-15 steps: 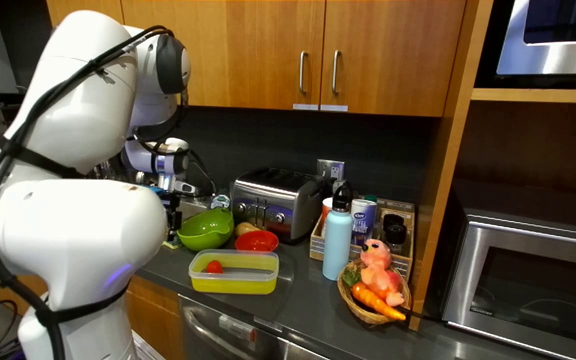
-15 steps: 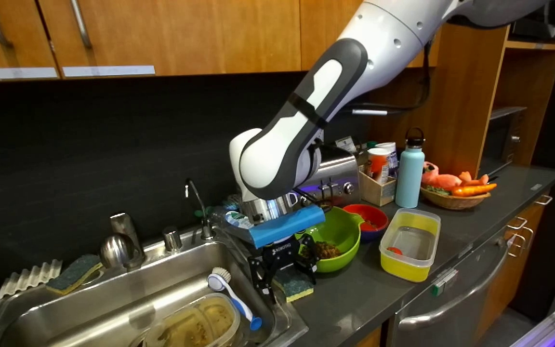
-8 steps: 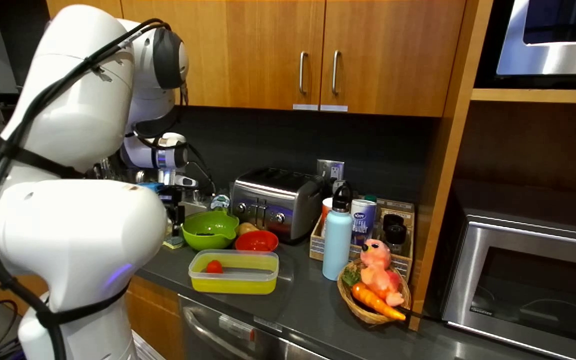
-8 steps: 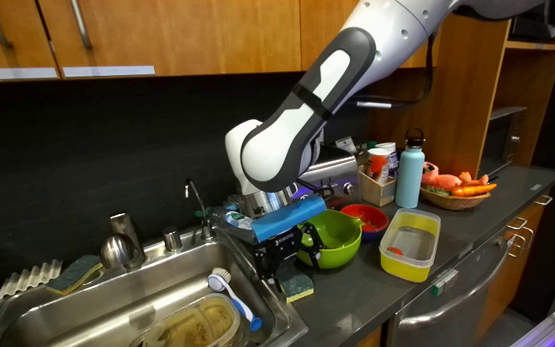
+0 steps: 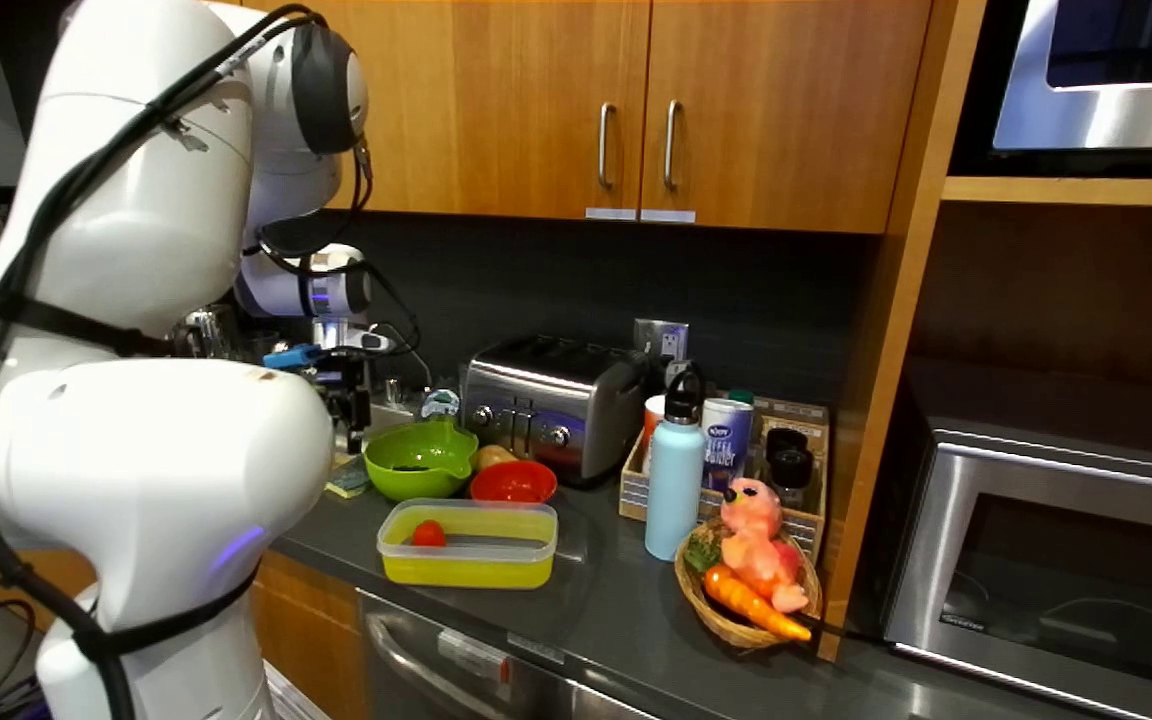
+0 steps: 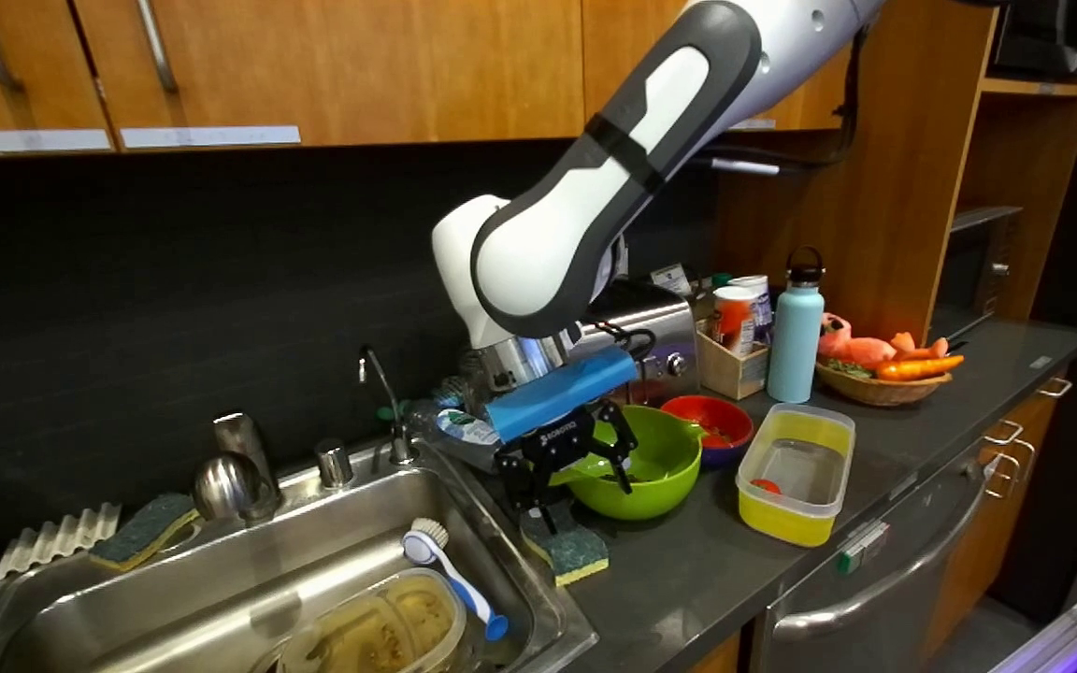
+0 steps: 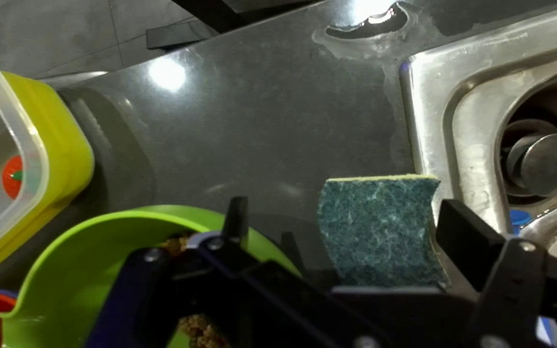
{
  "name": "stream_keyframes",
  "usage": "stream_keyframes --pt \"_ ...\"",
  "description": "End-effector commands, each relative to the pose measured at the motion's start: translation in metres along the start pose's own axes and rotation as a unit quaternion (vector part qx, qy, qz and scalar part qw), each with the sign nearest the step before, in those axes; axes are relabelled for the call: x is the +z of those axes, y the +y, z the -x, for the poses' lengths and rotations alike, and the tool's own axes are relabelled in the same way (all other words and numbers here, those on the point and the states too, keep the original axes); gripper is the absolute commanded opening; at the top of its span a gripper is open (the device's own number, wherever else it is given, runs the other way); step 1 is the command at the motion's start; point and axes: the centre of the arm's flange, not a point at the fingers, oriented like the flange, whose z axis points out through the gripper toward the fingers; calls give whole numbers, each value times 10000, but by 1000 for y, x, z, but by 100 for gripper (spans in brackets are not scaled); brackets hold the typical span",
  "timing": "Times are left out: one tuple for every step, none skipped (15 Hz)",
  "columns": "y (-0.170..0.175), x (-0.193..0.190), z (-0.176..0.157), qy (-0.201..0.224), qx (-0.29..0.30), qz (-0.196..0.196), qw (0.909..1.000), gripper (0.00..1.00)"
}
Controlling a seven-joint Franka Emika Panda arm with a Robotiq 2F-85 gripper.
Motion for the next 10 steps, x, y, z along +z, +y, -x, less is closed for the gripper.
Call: stream_keyframes --pt "33 -13 21 191 390 91 9990 100" --pt "40 -15 25 218 475 56 9986 100" --pt "46 -16 27 249 558 21 9981 100" --pt "52 -17 29 261 630 -7 9977 100" --pt "58 -19 32 274 700 -45 9972 100" --pt "64 -19 34 295 760 -67 9966 100" --pt "70 -20 36 315 828 -111 9960 100" --pt "77 -20 38 336 881 -161 9954 100" --pt "84 -19 40 375 946 -226 9946 100" --pt "89 -19 42 398 1004 -309 9937 100"
